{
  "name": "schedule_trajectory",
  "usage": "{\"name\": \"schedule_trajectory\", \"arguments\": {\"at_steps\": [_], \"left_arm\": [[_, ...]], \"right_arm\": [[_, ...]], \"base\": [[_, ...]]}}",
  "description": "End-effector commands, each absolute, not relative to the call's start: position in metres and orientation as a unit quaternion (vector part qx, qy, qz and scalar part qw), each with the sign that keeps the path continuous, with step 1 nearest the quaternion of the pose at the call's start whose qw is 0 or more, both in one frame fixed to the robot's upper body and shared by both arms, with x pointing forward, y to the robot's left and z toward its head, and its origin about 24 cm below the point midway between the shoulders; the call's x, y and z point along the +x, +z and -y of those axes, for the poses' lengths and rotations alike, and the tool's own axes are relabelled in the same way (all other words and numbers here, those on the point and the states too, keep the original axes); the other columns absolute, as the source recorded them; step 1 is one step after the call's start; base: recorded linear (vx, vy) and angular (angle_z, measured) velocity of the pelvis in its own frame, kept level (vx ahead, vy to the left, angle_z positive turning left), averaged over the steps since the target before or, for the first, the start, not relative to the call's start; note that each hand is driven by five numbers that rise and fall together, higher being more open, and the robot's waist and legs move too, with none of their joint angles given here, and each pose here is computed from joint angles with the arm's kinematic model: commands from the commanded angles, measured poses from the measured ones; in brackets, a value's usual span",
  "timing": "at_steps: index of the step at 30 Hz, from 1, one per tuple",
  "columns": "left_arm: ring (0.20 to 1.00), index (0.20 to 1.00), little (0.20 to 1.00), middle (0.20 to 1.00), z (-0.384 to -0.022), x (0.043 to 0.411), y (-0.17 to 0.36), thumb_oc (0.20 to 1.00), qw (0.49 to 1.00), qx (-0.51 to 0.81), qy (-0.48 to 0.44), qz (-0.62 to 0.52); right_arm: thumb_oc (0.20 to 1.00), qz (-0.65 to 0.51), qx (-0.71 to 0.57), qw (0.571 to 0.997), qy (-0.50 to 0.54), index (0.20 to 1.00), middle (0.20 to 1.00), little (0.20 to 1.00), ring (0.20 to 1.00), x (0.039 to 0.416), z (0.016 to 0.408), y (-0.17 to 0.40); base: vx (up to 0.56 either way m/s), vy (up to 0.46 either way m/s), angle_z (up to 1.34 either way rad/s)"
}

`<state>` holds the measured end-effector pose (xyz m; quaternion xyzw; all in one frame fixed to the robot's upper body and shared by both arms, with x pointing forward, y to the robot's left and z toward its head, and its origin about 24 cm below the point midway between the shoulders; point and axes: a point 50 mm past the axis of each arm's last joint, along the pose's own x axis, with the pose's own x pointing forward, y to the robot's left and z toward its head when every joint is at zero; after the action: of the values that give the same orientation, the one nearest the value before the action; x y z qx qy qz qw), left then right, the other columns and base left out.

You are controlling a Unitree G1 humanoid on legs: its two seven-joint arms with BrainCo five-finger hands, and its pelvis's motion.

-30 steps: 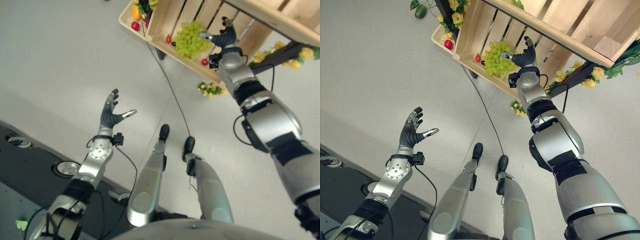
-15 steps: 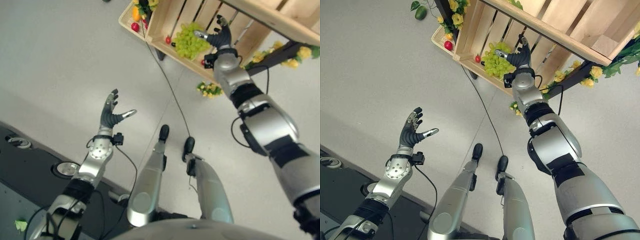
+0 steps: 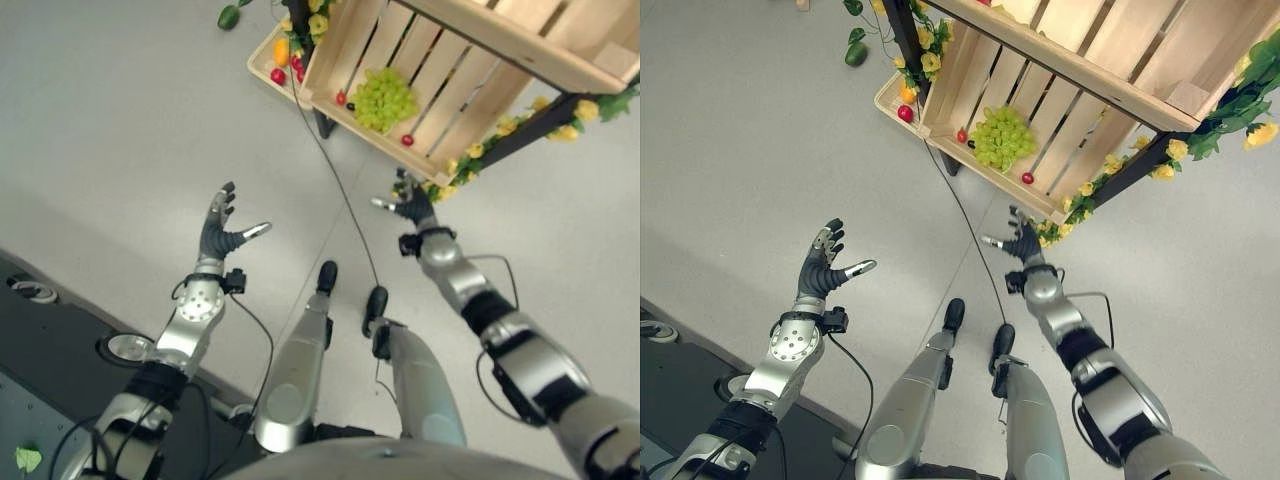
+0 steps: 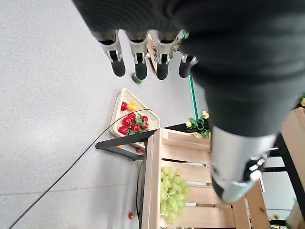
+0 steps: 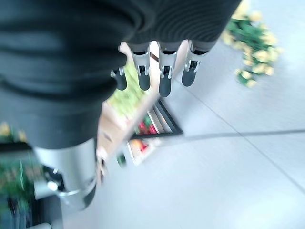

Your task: Pick up the fruits from the basket on one side to the basket on the other side

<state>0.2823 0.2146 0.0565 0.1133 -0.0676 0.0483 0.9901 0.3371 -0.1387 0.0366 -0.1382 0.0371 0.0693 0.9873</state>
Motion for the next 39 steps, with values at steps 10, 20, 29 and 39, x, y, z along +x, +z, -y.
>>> {"name": "schedule_trajectory", "arguments": {"at_steps": [10,20,29,39], "left_arm": [[1.0,1.0,1.0,1.0,-0.233,0.26,0.039,1.0,0.989,0.121,0.069,0.051],[1.0,1.0,1.0,1.0,-0.259,0.222,-0.017,1.0,0.978,0.167,0.097,-0.081],[1.0,1.0,1.0,1.0,-0.268,0.199,-0.037,1.0,0.971,0.166,0.109,-0.134],[1.0,1.0,1.0,1.0,-0.269,0.168,-0.079,1.0,0.946,0.185,0.103,-0.244]], "right_arm": [[1.0,-0.064,-0.14,0.986,0.058,1.0,1.0,1.0,1.0,0.289,0.184,0.0],[1.0,-0.137,-0.125,0.982,-0.027,1.0,1.0,1.0,1.0,0.228,0.236,-0.038],[1.0,-0.183,-0.111,0.974,-0.074,1.0,1.0,1.0,1.0,0.193,0.256,-0.055],[1.0,-0.292,-0.121,0.944,-0.094,1.0,1.0,1.0,1.0,0.159,0.259,-0.095]], "base": [[0.05,-0.002,0.05],[0.08,0.011,0.01],[0.07,0.006,-0.08],[0.04,-0.001,-0.07]]}}
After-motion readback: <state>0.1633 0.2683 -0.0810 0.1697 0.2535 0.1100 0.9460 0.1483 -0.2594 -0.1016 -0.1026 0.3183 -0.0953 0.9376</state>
